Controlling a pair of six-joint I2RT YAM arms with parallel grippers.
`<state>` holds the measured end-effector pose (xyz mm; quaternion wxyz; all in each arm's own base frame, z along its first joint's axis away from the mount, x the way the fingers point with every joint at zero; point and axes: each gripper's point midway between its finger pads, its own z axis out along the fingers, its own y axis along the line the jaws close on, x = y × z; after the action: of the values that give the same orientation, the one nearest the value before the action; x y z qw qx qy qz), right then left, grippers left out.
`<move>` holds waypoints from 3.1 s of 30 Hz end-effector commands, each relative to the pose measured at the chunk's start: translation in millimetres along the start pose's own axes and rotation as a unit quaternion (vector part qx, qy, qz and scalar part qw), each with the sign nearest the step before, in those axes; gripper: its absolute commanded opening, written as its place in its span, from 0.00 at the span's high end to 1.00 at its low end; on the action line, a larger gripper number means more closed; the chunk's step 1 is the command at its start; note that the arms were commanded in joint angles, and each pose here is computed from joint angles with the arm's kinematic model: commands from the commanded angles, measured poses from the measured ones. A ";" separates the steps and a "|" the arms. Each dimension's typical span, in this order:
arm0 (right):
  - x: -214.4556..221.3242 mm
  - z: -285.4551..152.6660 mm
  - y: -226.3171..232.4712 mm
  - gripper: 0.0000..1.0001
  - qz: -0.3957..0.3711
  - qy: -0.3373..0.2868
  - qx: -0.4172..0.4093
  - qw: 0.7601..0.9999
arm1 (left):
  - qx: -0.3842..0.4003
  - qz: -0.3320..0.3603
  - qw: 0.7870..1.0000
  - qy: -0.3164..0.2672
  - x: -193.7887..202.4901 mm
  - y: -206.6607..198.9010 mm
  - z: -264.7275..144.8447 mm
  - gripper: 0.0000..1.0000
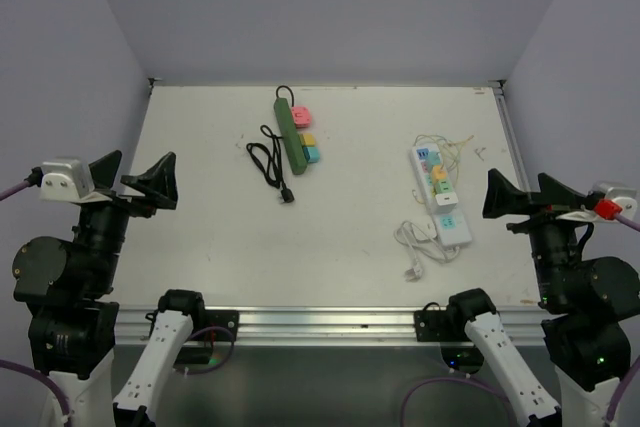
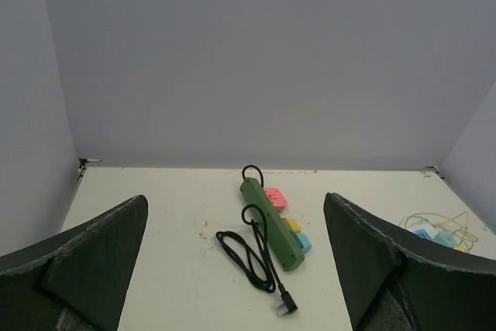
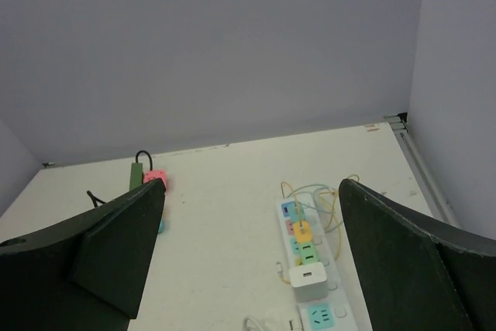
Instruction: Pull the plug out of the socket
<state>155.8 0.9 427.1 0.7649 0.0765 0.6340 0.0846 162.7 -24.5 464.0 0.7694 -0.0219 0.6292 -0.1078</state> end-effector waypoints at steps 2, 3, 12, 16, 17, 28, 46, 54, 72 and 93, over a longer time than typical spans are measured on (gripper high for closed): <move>1.0 7.8 0.2 0.01 0.006 0.001 0.007 1.000 | -0.001 0.002 1.000 -0.001 1.6 1.1 0.2 0.00; 2.4 8.5 0.7 0.01 0.009 0.004 0.007 1.000 | -0.002 0.002 1.000 0.000 2.8 1.6 0.7 0.01; 39.3 25.5 -0.4 0.01 0.032 0.062 0.029 0.997 | -0.003 0.004 1.000 0.028 22.9 4.0 10.3 0.00; 77.3 38.7 -3.8 0.01 0.047 0.122 0.057 0.990 | 0.001 0.004 0.999 0.052 40.1 4.1 17.7 0.01; 89.4 40.8 -5.2 0.01 0.048 0.138 0.064 0.987 | 0.007 0.003 0.998 0.061 47.7 3.1 20.2 0.00; 220.8 36.2 -62.3 0.01 0.062 0.271 0.266 0.923 | 0.050 -0.009 0.985 0.165 127.3 -4.3 43.9 0.00; 309.9 27.1 -92.3 0.01 0.085 0.328 0.328 0.882 | 0.031 -0.033 0.972 0.229 250.5 16.7 46.7 0.00; 348.9 19.5 -118.8 0.01 0.186 0.349 0.357 0.846 | 0.023 -0.025 0.975 0.219 244.7 19.1 47.3 0.00; 369.8 31.9 -94.5 0.01 0.190 0.394 0.245 0.865 | 0.026 -0.026 0.974 0.224 248.5 17.9 48.1 0.00; 388.2 42.1 -18.5 0.01 0.126 0.465 0.099 0.871 | 0.029 -0.041 0.967 0.249 261.9 15.5 51.5 0.00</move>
<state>247.3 77.3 39.0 0.3128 0.1863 0.9167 0.1648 257.6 -59.0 208.4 0.5682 -0.0012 0.8104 -0.1427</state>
